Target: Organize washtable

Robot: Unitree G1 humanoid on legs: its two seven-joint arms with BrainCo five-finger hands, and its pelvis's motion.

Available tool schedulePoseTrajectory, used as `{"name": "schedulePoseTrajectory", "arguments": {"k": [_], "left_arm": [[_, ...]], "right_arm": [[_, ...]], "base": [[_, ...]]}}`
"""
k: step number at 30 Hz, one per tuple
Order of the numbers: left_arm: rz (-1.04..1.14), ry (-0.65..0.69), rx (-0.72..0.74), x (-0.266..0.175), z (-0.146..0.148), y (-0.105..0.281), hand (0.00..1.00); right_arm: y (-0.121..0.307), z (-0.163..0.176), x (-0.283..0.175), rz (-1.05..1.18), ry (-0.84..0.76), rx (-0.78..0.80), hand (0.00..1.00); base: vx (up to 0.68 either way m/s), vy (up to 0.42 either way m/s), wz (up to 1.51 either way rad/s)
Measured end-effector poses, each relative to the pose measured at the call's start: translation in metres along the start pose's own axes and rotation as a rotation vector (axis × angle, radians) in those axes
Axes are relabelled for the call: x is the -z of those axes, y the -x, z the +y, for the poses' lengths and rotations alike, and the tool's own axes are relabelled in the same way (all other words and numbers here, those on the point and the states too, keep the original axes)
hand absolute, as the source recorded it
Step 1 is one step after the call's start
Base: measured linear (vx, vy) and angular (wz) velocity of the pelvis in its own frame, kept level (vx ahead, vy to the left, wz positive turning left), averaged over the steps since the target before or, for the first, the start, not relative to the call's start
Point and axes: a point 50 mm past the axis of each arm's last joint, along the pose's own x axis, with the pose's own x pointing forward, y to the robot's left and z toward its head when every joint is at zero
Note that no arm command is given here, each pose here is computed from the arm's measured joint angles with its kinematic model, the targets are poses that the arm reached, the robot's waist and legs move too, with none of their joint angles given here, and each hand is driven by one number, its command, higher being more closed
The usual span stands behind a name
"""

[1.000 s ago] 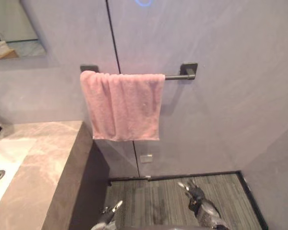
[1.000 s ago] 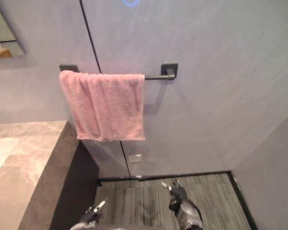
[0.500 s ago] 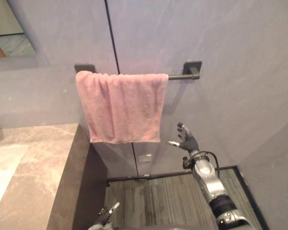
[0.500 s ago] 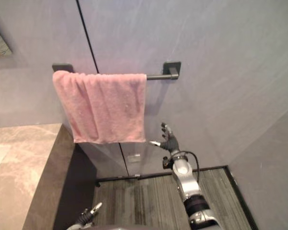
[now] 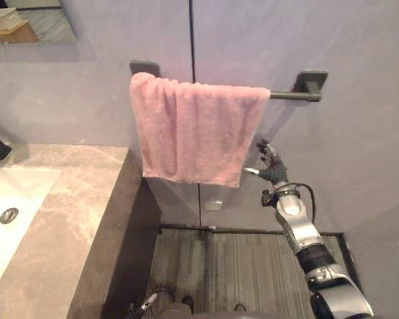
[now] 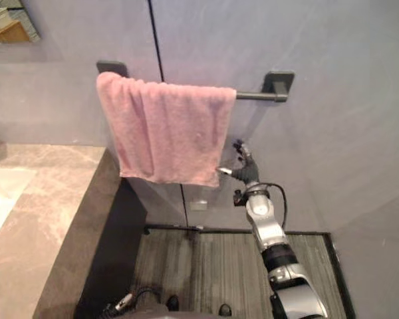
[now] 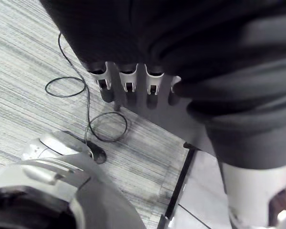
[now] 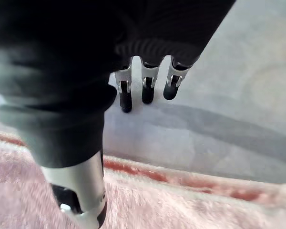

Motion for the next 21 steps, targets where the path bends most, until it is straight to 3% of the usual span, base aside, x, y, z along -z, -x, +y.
{"name": "schedulePoseTrajectory", "arguments": {"k": [21], "left_arm": [[-0.052, 0.030, -0.014, -0.013, -0.002, -0.002, 0.00]], "right_arm": [[-0.019, 0.007, -0.019, -0.036, -0.086, 0.033, 0.00]], "base": [[-0.02, -0.009, 0.08]]}}
